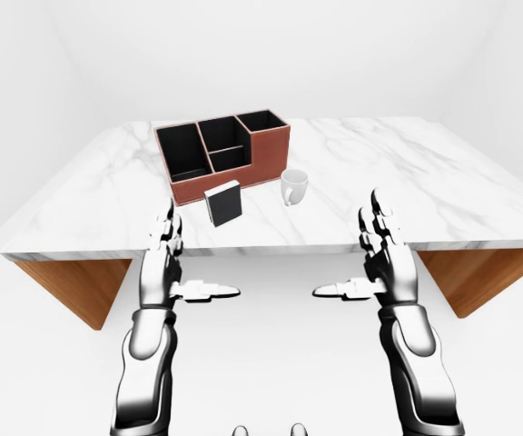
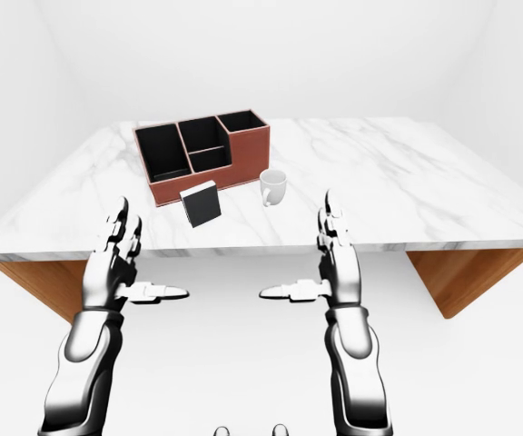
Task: Pick up the book and place it in the front compartment of the caddy.
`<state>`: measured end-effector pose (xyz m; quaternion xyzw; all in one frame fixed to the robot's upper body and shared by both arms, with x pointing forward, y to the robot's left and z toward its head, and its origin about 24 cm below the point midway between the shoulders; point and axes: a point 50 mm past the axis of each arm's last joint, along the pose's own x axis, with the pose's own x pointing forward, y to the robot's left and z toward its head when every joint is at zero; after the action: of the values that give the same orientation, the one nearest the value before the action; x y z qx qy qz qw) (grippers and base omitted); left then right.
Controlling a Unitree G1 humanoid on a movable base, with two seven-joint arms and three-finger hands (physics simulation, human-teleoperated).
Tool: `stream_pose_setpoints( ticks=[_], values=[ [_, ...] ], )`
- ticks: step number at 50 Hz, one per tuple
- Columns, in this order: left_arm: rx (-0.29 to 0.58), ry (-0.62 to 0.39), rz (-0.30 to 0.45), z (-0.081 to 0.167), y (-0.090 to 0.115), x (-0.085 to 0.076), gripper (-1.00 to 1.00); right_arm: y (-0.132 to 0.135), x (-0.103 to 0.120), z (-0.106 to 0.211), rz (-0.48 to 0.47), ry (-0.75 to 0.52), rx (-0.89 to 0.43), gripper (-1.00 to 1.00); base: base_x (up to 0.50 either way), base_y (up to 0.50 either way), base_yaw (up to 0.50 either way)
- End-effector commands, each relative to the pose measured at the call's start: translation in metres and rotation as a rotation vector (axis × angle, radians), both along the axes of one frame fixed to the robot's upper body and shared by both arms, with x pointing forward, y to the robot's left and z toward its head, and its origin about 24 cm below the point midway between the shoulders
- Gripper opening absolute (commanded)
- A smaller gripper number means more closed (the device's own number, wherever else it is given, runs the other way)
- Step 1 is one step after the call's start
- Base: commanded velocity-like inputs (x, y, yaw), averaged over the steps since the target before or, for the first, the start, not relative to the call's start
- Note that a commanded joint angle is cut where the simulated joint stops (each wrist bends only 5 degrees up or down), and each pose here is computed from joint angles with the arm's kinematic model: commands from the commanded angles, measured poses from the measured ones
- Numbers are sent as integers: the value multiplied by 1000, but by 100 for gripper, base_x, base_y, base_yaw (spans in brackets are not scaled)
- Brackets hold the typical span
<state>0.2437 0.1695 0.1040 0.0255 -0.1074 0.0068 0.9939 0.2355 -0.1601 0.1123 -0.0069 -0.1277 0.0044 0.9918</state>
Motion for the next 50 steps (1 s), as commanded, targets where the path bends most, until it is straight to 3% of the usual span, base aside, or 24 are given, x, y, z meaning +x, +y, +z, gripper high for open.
stream_pose_setpoints(
  ticks=[1,12,45,50],
  values=[
    [11,-44,-1,10,1,-4,100,-1,-4,13,-2,-57,2,100,0,0,0],
    [18,-67,-3,15,1,-6,100,-3,-6,18,9,-82,3,100,8,0,0],
    [21,-86,-4,20,1,-8,100,1,-8,15,27,-69,5,100,49,0,0],
    [21,-82,-3,19,1,-7,100,0,-8,16,28,-71,11,100,7,0,0]
  ],
)
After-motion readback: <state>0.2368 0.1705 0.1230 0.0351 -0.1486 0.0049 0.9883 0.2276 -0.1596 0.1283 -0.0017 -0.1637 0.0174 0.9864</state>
